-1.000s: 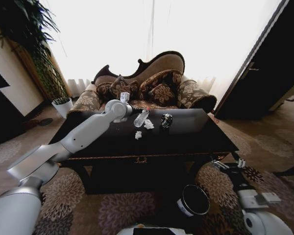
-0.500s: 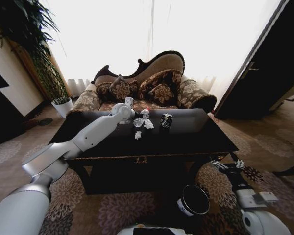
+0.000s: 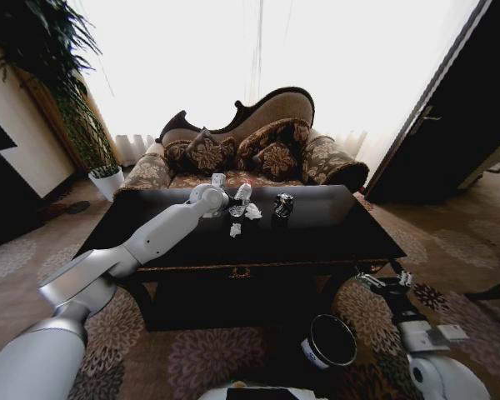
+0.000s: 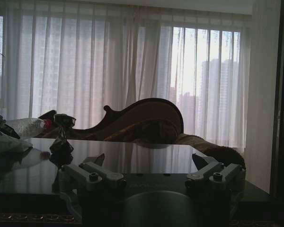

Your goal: Move to the front of the table and place the trash on the table into the trash bin.

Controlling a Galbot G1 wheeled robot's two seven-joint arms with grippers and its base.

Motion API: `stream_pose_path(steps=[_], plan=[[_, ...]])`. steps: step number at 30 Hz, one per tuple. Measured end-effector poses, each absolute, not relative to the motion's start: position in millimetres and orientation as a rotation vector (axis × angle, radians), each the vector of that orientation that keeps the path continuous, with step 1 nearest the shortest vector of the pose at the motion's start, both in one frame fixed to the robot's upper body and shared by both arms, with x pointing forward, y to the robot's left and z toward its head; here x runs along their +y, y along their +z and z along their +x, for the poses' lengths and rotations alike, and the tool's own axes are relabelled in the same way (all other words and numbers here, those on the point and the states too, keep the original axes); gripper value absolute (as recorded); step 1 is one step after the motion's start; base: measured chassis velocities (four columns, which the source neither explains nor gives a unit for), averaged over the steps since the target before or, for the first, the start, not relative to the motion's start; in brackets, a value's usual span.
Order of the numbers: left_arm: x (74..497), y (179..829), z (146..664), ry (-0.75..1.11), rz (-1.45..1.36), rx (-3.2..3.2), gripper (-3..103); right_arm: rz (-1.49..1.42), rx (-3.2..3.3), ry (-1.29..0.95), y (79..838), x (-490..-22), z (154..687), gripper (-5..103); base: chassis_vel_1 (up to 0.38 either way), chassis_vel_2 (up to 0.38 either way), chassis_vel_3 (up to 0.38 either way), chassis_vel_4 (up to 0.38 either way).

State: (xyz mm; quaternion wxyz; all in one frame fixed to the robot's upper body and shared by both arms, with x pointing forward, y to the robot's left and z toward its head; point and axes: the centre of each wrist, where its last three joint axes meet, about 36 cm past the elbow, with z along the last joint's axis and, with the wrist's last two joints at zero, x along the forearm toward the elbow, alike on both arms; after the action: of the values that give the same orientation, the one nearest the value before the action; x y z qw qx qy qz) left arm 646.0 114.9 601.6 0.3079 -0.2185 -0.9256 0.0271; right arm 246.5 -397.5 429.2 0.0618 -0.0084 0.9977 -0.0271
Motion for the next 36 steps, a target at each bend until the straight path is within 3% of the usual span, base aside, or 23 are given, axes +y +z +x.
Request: stream_pose_path(steps=[2, 4, 7, 15, 21, 36], plan=[[117.6, 611.1, 641.1, 0.080, -0.597, -2.469, 50, -0.025, 3.018, -0.084, 429.0, -398.0, 246.6, 100, 0.000, 0.000, 0.000, 0.000], [123.8, 622.7, 633.8, 0.091, -0.614, -2.504, 40, -0.025, 3.017, -0.085, 429.1, -398.3, 246.7, 100, 0.000, 0.000, 0.000, 0.000], [135.0, 634.2, 619.6, 0.094, -0.631, -2.545, 34, -0.023, 3.017, -0.086, 429.4, -398.6, 246.6, 100, 0.000, 0.000, 0.000, 0.000], [184.0, 635.2, 571.2, 0.042, -0.660, -2.681, 30, -0.030, 3.015, -0.087, 430.6, -397.4, 246.0, 100, 0.000, 0.000, 0.000, 0.000], [213.3, 619.0, 515.8, -0.041, -1.051, -2.908, 30, -0.165, 2.969, -0.052, 435.6, -397.7, 245.9, 100, 0.000, 0.000, 0.000, 0.000], [236.6, 627.6, 427.6, -0.457, -1.758, -2.923, 30, -0.867, 2.543, 0.463, 483.3, -341.1, 246.4, 100, 0.000, 0.000, 0.000, 0.000]])
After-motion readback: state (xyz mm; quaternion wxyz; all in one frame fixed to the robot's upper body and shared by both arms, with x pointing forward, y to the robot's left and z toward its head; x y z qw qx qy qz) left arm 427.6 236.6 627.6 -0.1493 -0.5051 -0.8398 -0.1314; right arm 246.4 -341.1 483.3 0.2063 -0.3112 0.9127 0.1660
